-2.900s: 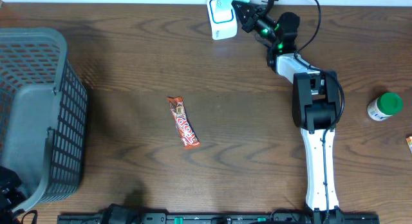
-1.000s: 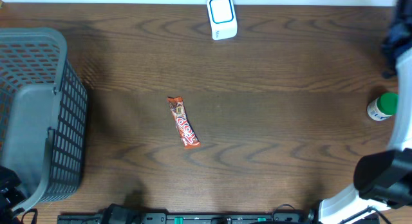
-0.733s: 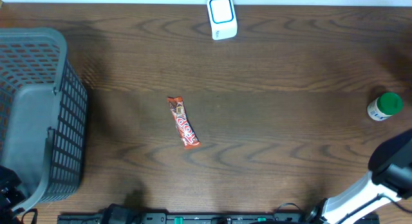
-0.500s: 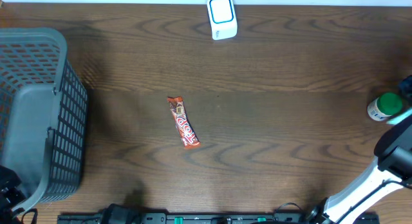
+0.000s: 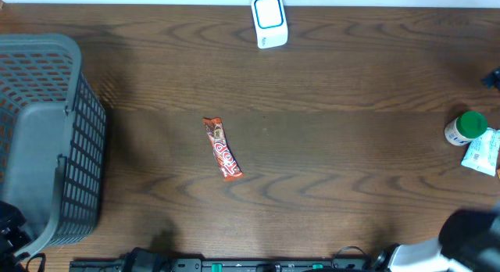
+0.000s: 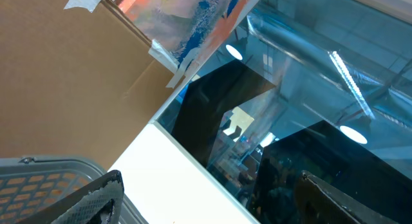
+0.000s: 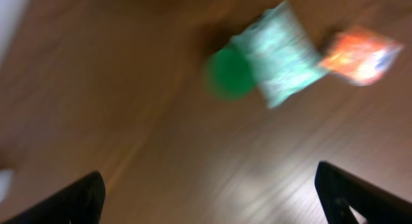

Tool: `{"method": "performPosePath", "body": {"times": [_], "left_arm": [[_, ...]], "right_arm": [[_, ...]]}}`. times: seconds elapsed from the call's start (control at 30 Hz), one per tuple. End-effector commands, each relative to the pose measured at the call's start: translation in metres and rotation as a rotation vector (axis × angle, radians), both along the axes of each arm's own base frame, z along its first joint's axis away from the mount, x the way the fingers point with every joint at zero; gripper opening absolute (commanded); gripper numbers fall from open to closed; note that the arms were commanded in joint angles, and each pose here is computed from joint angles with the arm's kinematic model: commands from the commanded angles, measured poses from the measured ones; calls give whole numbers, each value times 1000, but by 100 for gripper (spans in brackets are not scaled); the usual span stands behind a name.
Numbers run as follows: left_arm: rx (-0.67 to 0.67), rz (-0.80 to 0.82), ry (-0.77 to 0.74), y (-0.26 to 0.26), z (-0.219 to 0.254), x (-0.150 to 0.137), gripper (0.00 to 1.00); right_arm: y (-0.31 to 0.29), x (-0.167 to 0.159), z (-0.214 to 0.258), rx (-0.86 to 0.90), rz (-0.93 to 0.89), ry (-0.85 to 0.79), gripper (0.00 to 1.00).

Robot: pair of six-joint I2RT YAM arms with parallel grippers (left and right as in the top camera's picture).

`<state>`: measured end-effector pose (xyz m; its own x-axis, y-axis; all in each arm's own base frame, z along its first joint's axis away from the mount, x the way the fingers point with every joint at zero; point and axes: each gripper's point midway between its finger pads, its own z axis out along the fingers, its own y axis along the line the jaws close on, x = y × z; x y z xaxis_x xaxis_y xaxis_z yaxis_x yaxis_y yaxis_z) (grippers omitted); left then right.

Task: Scan the item barcode
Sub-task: 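Carry the wipes pack to the right table edge and release it, then reach the right gripper down over the orange candy bar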

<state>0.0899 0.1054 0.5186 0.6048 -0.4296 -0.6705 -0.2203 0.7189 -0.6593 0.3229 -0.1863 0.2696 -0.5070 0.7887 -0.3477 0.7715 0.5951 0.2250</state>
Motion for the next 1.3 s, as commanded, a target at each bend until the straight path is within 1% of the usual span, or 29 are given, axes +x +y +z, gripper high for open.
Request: {"method": "performPosePath", "body": {"times": [0.0,0.07,0.1,0.17,0.2,0.27,0.37,0.43,0.47,0.6,0.7,0.73,0.83,0.87,0.9,0.93,0.97,1.03,1.17,1.27], "left_arm": [[4,19,-4,3,1,-5,85],[4,19,-4,3,1,-5,85],[4,19,-4,3,1,-5,85],[4,19,-4,3,1,-5,85],[4,19,-4,3,1,-5,85],[4,19,-4,3,1,-5,85],[4,19,-4,3,1,-5,85],[4,19,-4,3,1,-5,85],[4,19,-4,3,1,-5,85],[4,19,-4,3,1,-5,85],[4,19,-3,3,1,-5,85],[4,19,-3,3,1,-5,85],[4,19,-4,3,1,-5,85],[4,19,-4,3,1,-5,85],[4,19,-3,3,1,-5,85],[4,19,-3,3,1,-5,85],[4,19,-3,3,1,-5,85],[4,19,-4,3,1,-5,85],[4,19,-3,3,1,-5,85],[4,19,-3,3,1,-5,85]], "right_arm": [[109,24,30,289,399,-197,99],[166,20,34,339,654,-201,99],[185,18,33,341,751,-195,99],[232,9,28,320,1006,-176,99],[270,-1,18,306,1194,-149,99],[314,-13,0,296,1357,-106,99],[368,-25,-35,259,1484,-44,99],[394,-32,-59,228,1516,-5,99],[411,-36,-83,177,1505,36,99],[439,-49,-150,-12,1433,141,99],[465,-69,-180,-29,1491,171,99],[474,-75,-187,-15,1511,178,93],[500,-84,-201,83,1578,171,59],[506,-85,-205,111,1595,166,55],[512,-85,-211,136,1619,163,57],[514,-84,-216,152,1633,162,62],[516,-83,-222,172,1646,165,70],[517,-81,-233,206,1663,176,77],[520,-77,-246,284,1656,181,78],[529,-79,-246,348,1679,157,76]]}}
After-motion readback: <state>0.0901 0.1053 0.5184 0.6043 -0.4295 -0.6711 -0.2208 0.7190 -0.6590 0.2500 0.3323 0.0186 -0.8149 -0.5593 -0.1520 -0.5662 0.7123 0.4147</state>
